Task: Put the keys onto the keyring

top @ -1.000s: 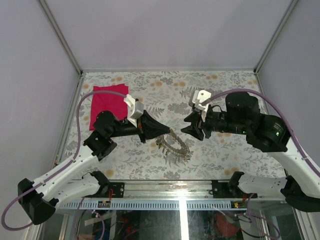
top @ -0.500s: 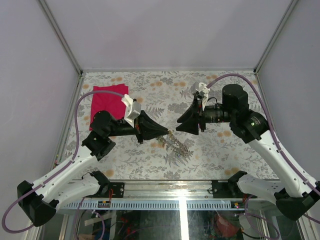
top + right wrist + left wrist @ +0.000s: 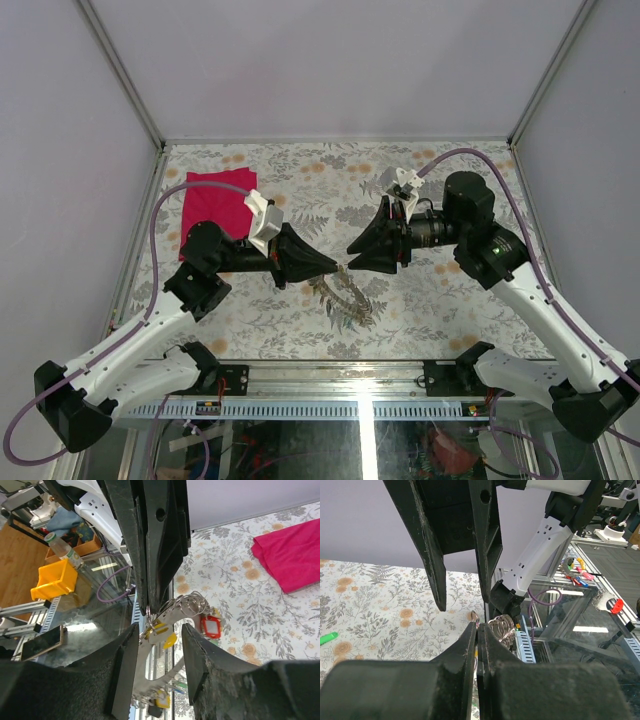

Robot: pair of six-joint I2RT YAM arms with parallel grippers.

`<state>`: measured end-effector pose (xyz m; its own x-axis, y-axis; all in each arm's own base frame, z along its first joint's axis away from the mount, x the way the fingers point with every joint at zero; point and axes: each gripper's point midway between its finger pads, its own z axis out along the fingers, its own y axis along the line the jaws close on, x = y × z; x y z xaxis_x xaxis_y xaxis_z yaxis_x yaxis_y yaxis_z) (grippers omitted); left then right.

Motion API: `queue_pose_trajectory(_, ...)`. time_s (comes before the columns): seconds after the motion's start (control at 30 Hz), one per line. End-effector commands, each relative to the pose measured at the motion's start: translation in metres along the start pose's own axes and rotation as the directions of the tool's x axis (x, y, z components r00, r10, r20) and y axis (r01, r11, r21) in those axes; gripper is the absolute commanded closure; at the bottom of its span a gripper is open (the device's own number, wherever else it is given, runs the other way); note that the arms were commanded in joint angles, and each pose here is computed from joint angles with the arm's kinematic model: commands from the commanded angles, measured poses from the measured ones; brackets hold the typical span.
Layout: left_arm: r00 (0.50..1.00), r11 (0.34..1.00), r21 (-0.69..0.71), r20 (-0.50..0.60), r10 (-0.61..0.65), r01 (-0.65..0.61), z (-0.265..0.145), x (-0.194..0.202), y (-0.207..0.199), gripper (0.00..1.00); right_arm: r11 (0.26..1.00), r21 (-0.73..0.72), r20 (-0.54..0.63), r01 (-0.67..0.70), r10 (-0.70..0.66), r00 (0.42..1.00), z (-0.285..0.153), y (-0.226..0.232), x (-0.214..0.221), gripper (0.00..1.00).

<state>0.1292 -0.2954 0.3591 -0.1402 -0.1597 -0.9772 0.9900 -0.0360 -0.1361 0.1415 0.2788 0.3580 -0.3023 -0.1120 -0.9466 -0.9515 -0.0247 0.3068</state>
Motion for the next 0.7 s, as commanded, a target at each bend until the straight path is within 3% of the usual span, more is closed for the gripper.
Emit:
queue_pose_trajectory(0.0,0.989,0.993,0.024,0.099,0.112,-0.115,0.002,-0.041,-0.010,1.00,0.996,-0.086,0.021,0.017,-0.015,1.000,0.001,0.013,-0.007,0.54)
queue_pose_trajectory(0.5,0.989,0.993,0.028,0.098,0.112,-0.115,0.003,-0.041,-0.010,1.00,0.994,-0.099,0.003,-0.035,0.036,0.999,0.007,0.005,0.002,0.56)
queue_pose_trajectory(0.67,0.989,0.993,0.027,0.100,0.113,-0.116,0.003,-0.042,-0.010,1.00,0.994,-0.100,0.003,-0.043,0.043,0.999,0.008,0.004,0.003,0.62)
